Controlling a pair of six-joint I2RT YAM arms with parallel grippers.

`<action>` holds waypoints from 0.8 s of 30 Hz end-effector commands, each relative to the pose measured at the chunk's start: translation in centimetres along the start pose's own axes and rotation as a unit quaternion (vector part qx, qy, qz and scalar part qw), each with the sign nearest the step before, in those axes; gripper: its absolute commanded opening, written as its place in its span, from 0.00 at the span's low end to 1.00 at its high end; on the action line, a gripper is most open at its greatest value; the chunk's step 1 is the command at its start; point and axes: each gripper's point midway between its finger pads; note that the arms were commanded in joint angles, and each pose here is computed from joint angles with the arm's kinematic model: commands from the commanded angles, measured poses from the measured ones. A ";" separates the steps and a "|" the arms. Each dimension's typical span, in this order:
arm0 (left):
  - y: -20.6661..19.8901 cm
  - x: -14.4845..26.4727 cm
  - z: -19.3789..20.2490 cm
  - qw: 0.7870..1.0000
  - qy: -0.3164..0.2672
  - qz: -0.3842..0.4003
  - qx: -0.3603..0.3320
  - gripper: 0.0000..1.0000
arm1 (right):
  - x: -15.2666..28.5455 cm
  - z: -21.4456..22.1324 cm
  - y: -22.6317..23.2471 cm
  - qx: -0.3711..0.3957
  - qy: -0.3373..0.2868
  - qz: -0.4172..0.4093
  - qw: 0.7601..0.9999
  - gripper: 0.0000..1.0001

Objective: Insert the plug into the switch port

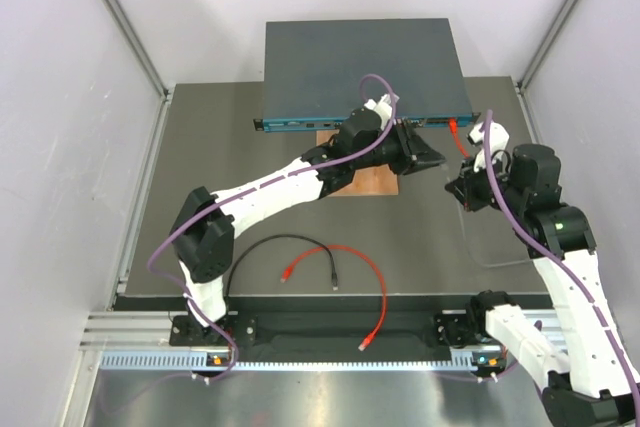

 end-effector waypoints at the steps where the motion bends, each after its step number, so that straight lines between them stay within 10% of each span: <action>1: -2.4 0.5 -1.5 0.999 -0.021 0.043 -0.017 0.42 | 0.6 -2.3 0.3 -0.001 -0.037 0.004 0.999 0.00; 5: -3.6 2.1 -4.8 0.994 -0.058 0.039 -0.079 0.73 | 1.3 -4.0 -1.0 -0.020 -0.044 0.052 0.997 0.00; 12: -3.7 6.6 -7.3 0.981 -0.095 0.003 -0.170 0.98 | 0.7 -5.8 -2.3 -0.050 -0.036 0.091 0.994 0.00; 24: -2.8 12.0 -9.4 0.958 -0.141 -0.039 -0.246 0.99 | -1.6 -7.3 -2.5 -0.056 -0.004 0.093 0.994 0.00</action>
Point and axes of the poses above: each gripper's point midway between its finger pads, its own x axis back along the fingers, its own y axis along the line the jaws close on, z = x × y, and after that the axes turned 7 degrees about -x, right-handed
